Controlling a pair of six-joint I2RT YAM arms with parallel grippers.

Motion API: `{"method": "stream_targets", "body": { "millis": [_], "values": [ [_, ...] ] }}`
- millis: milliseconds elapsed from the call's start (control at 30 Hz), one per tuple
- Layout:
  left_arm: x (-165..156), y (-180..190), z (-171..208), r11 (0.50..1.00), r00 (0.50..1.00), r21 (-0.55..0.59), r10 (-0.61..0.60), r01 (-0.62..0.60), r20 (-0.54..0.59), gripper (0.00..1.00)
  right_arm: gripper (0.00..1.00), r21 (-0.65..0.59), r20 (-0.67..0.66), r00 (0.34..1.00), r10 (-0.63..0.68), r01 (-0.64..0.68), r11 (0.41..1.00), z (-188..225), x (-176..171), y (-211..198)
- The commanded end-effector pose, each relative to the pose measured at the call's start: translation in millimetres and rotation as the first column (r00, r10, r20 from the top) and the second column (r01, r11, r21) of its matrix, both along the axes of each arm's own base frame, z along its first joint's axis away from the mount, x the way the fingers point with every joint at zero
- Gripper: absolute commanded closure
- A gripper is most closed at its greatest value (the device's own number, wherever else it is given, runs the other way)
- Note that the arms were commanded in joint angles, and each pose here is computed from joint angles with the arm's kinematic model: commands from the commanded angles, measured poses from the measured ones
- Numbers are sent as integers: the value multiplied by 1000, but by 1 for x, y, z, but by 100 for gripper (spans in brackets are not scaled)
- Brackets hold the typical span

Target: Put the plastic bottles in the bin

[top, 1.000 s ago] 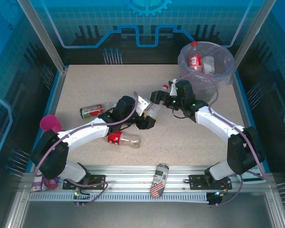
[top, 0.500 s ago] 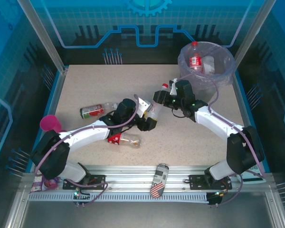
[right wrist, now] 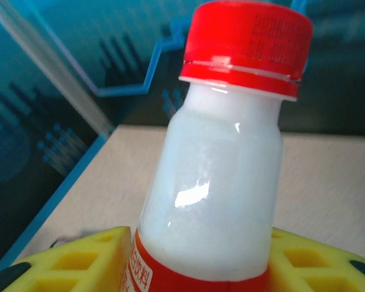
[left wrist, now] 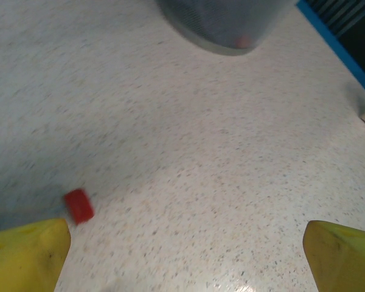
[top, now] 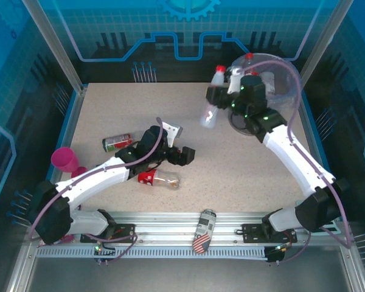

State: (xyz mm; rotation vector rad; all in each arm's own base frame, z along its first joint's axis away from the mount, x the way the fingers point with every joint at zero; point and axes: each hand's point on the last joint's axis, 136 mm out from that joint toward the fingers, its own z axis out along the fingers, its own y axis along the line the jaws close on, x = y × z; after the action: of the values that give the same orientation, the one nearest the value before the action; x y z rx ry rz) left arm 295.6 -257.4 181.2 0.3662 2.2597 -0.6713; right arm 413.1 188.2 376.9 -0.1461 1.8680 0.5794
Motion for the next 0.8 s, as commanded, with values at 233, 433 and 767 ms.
{"method": "stream_targets", "body": {
  "millis": [233, 433, 767],
  "values": [
    [-26, 61, -14, 958, 939, 20, 284, -286, -196, 1, 56, -208, 395, 818, -418, 523, 826, 112, 27, -160],
    [-37, 76, -25, 945, 920, 50, 327, -325, -217, 1, 56, -307, 381, 774, -505, 622, 721, 95, 67, -210],
    [-49, 91, -44, 926, 888, 108, 377, -361, -263, 1, 56, -515, 250, 803, -541, 583, 628, 29, 112, -233]
  ]
}}
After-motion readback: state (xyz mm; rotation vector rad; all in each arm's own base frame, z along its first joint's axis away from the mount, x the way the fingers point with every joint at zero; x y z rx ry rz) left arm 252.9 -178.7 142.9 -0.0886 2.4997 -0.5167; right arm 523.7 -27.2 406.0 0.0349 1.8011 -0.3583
